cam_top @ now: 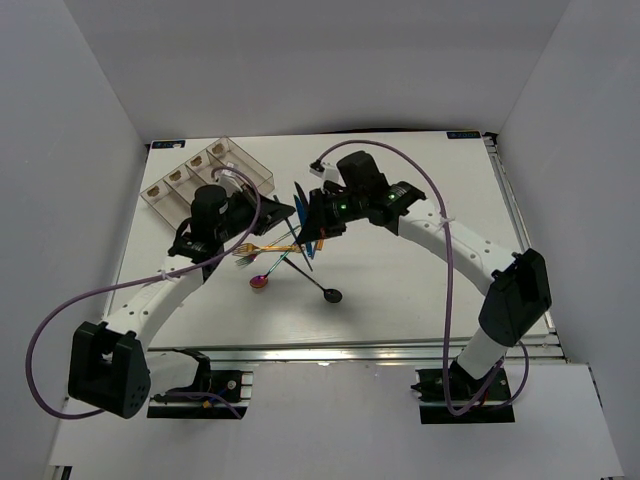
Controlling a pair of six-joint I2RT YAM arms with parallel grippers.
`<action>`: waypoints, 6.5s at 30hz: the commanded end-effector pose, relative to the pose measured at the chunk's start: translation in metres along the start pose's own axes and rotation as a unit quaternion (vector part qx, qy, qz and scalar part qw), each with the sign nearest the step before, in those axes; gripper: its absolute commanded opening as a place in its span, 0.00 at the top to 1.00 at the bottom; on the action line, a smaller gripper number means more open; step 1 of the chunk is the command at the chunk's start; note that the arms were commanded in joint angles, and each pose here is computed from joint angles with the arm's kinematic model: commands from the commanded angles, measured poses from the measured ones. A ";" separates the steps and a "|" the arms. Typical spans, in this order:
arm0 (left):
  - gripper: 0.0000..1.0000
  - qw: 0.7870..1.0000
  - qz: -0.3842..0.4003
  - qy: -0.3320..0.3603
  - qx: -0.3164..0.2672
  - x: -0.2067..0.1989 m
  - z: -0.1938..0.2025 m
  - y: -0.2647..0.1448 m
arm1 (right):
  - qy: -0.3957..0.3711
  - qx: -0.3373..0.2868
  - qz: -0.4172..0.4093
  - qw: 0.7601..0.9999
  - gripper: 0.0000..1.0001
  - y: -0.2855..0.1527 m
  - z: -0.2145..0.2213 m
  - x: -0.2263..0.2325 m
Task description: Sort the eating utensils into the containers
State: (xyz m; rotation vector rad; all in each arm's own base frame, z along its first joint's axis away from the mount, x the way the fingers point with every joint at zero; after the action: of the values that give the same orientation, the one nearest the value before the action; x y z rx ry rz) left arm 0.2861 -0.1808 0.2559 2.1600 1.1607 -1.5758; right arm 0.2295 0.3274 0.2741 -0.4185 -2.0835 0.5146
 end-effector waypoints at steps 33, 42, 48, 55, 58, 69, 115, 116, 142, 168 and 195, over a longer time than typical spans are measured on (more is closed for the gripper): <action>1.00 0.737 -0.654 0.001 -0.174 0.205 -0.267 -0.081 | 0.076 -0.064 0.204 0.974 0.28 -0.113 0.081 -0.034; 0.93 0.772 -0.617 -0.024 -0.154 0.247 -0.269 -0.065 | 0.110 -0.074 0.217 0.967 0.28 -0.115 0.079 -0.032; 0.81 0.774 -0.618 -0.035 -0.132 0.267 -0.267 -0.065 | 0.136 -0.089 0.234 0.959 0.28 -0.116 0.080 -0.036; 0.15 0.788 -0.596 -0.031 -0.150 0.245 -0.268 -0.072 | 0.106 -0.084 0.248 0.959 0.11 -0.107 0.066 -0.042; 0.06 0.809 -0.563 -0.021 -0.167 0.212 -0.275 -0.074 | 0.099 -0.081 0.282 0.951 0.11 -0.095 0.050 -0.054; 0.02 0.839 -0.519 0.048 -0.154 0.085 -0.160 -0.078 | 0.116 -0.106 0.444 0.882 0.38 0.002 -0.016 -0.148; 0.02 0.870 -0.480 0.094 -0.066 0.075 -0.042 -0.150 | 0.159 -0.010 0.420 0.893 0.61 0.107 -0.019 -0.201; 0.02 0.870 -0.480 0.094 -0.065 0.075 -0.041 -0.150 | 0.160 -0.008 0.420 0.893 0.62 0.108 -0.018 -0.202; 0.02 0.961 -0.269 0.063 0.005 0.030 -0.036 -0.078 | 0.118 0.031 0.426 0.897 1.00 0.054 0.020 -0.187; 1.00 0.993 -0.114 0.025 0.006 -0.021 0.001 0.007 | -0.003 -0.038 -0.069 0.997 1.00 0.013 -0.006 0.004; 0.97 0.818 -0.556 -0.050 -0.138 0.204 -0.249 -0.078 | 0.045 -0.017 0.157 0.986 0.12 -0.033 0.017 -0.053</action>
State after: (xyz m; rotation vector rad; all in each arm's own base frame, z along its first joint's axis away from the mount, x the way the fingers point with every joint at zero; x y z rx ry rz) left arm 0.4234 0.1082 0.1709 1.0901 2.6506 -1.6945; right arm 0.2431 0.2753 0.2330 -0.7737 -1.8930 0.6333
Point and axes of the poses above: each gripper's point midway between its finger pads, its own y axis out along the fingers, its own x axis along the line the jaws close on, z = x × y, the point moved 6 cm from there along -y, back along the fingers, and after that the axes turned 2 degrees about y, right-handed, at the moved point
